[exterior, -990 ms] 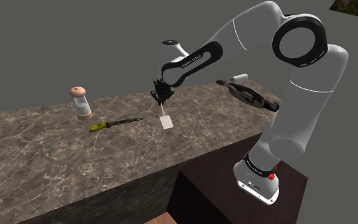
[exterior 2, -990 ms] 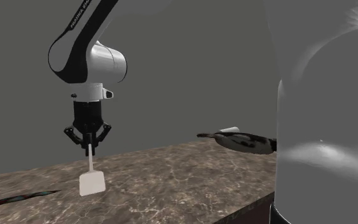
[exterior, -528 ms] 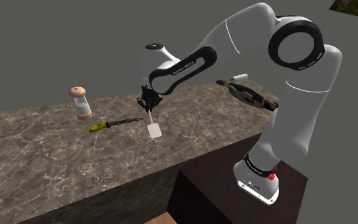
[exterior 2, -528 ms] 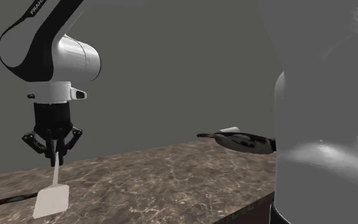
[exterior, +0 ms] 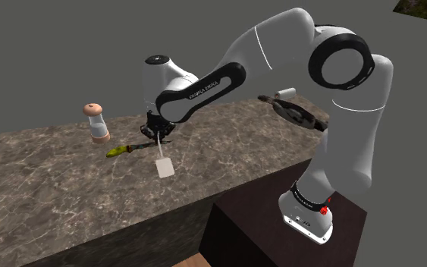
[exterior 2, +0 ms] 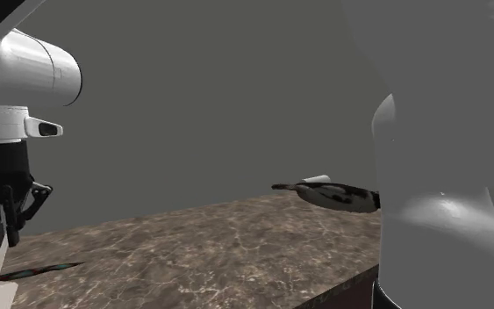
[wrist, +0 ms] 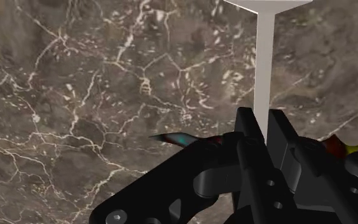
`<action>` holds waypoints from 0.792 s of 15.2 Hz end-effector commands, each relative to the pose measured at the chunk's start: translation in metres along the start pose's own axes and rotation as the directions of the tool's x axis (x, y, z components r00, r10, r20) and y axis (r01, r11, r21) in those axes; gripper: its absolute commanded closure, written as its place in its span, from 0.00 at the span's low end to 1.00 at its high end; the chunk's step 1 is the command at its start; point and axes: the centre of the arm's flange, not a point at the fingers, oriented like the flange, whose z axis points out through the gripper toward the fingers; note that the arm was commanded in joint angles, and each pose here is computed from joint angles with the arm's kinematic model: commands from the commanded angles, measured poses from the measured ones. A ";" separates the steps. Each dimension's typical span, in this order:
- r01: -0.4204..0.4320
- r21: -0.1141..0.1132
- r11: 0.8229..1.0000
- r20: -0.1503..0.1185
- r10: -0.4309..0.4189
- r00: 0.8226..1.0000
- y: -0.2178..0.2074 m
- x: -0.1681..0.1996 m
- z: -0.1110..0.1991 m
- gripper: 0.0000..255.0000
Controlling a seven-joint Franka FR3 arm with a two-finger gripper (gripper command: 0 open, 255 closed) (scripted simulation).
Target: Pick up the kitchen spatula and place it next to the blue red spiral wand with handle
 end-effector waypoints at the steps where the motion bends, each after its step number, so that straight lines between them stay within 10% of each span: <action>1: -0.002 0.000 1.000 0.000 0.002 1.000 -0.027 -0.012 -0.001 1.00; 12: -0.002 0.000 1.000 0.000 0.002 1.000 -0.162 -0.068 -0.004 1.00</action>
